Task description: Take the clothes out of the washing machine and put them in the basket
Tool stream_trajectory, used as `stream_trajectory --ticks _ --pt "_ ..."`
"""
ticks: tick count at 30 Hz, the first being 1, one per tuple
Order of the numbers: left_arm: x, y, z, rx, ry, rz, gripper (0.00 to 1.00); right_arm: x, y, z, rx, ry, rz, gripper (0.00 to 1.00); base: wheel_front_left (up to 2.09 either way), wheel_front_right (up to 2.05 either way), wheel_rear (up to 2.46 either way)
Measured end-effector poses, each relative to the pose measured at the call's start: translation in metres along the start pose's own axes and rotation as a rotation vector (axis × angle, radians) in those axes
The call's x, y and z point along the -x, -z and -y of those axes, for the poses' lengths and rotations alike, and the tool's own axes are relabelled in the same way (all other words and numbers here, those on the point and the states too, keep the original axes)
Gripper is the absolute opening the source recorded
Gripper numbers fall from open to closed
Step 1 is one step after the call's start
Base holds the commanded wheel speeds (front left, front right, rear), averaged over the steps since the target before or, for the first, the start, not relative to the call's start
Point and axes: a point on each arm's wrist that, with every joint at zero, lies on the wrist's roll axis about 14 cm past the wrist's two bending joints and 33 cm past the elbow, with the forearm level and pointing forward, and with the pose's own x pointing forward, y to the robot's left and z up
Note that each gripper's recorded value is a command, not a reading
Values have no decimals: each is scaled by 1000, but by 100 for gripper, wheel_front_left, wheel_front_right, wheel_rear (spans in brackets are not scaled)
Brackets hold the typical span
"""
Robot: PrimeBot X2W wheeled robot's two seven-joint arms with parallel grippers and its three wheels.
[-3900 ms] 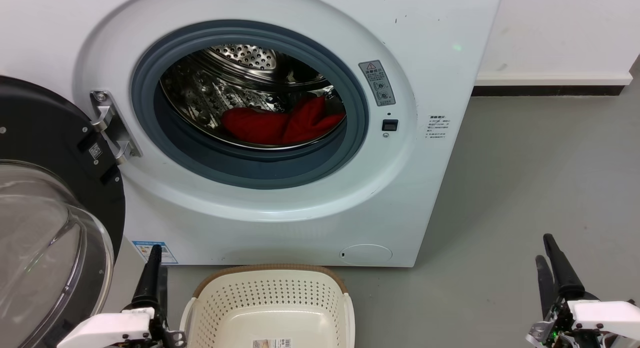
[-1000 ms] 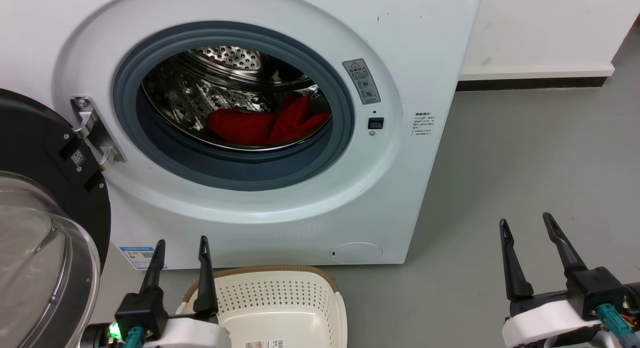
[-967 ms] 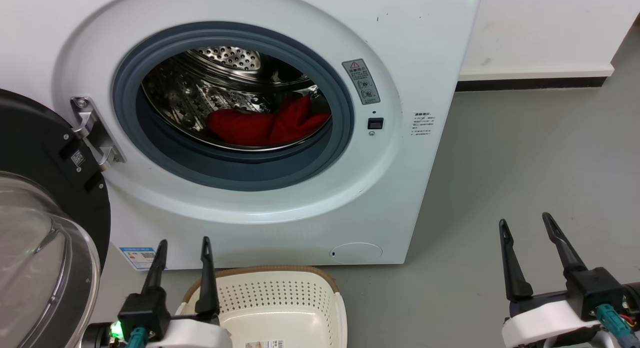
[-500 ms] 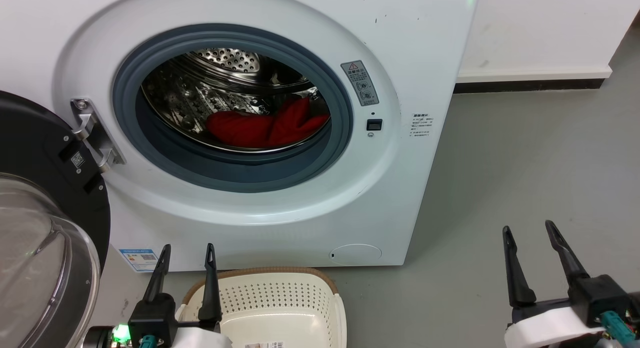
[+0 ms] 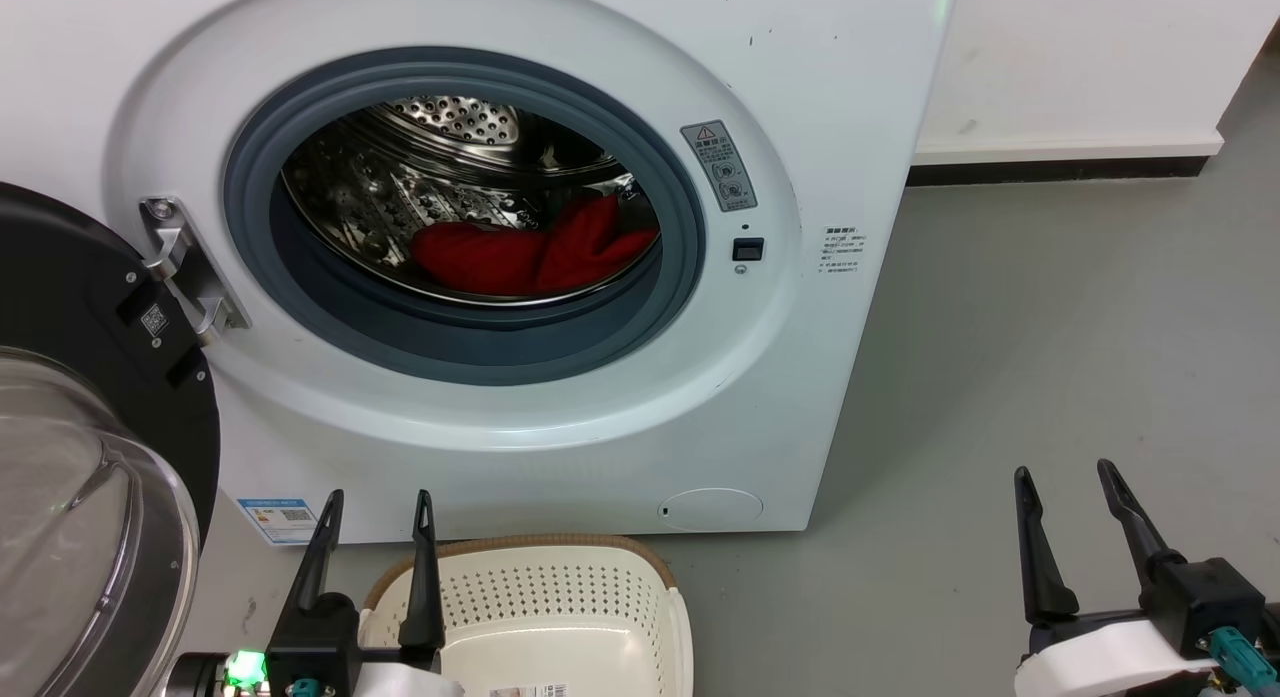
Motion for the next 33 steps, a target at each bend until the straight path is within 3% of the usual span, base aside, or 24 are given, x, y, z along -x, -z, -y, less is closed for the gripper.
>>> stream_trajectory --ticks 20,26,33 --pt "-9 14 2 -2 18 -37 100 -5 7 11 2 32 -21 100 0 0 0" --pt "-59 17 -4 -31 62 -9 100 -33 -2 31 -4 89 20 100 0 0 0" --pt "-132 67 -12 -121 171 -73 100 -57 32 57 -18 167 -51 100 0 0 0"
